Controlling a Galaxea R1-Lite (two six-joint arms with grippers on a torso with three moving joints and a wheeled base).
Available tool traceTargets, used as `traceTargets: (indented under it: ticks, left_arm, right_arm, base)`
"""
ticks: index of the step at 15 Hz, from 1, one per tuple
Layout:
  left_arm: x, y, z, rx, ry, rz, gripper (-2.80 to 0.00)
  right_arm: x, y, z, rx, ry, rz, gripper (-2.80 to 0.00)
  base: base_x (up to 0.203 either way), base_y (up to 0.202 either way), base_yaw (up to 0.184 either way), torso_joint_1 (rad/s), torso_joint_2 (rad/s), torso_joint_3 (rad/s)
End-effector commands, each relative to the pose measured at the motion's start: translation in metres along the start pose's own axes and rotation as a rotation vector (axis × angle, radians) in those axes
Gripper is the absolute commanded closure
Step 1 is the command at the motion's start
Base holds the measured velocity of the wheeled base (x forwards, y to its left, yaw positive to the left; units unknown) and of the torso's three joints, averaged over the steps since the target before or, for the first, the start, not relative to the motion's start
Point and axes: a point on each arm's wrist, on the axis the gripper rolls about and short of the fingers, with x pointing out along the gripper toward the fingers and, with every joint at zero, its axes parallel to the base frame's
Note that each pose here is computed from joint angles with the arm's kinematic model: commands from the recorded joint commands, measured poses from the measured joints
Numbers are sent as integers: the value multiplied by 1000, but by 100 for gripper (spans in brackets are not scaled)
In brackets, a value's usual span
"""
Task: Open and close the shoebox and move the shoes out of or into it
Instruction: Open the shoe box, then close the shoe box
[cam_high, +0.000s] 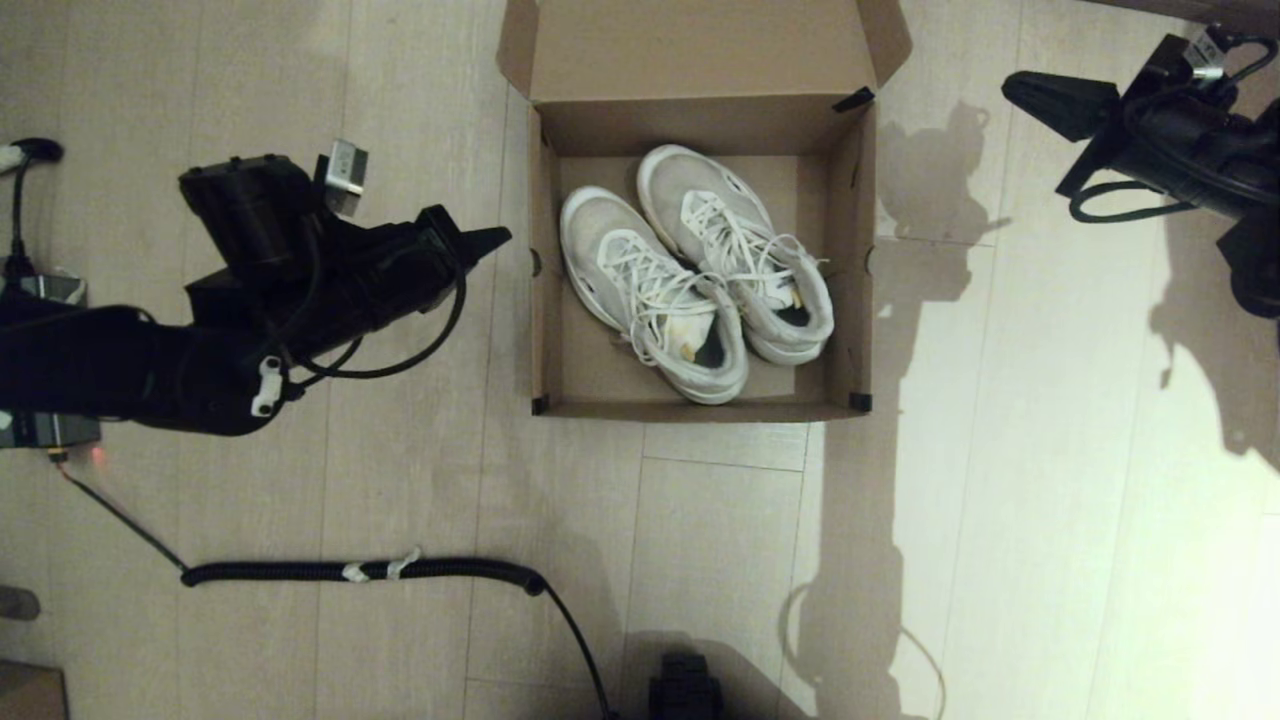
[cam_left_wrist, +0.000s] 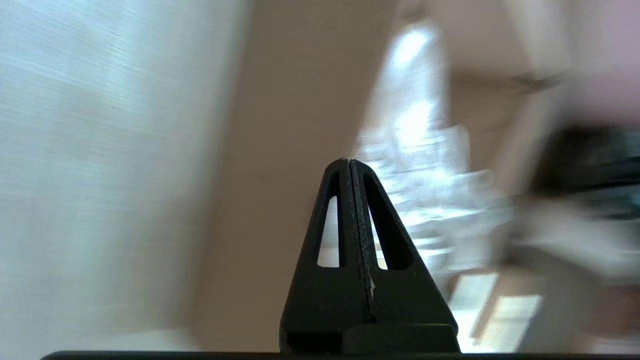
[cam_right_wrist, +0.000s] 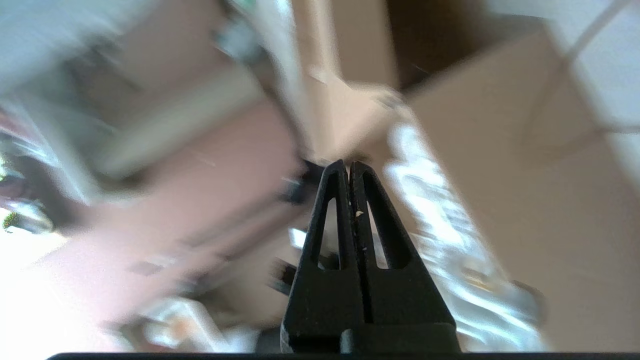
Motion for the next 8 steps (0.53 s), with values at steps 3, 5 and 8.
traceTargets:
  ticks: [3, 5, 8]
  left_arm:
    - [8, 0, 1, 291, 54, 123, 0]
    - [9, -12, 4, 364, 62, 199, 0]
    - [3, -40, 13, 390, 21, 256, 0]
  right_arm:
    - [-13, -16, -23, -371, 63, -116, 0]
    - [-7, -29, -45, -597, 125, -231, 0]
    - [19, -24, -82, -812, 30, -524, 0]
  base:
    - [0, 0, 0, 0, 0, 0]
    - [0, 0, 0, 0, 0, 0]
    - [0, 0, 0, 0, 0, 0]
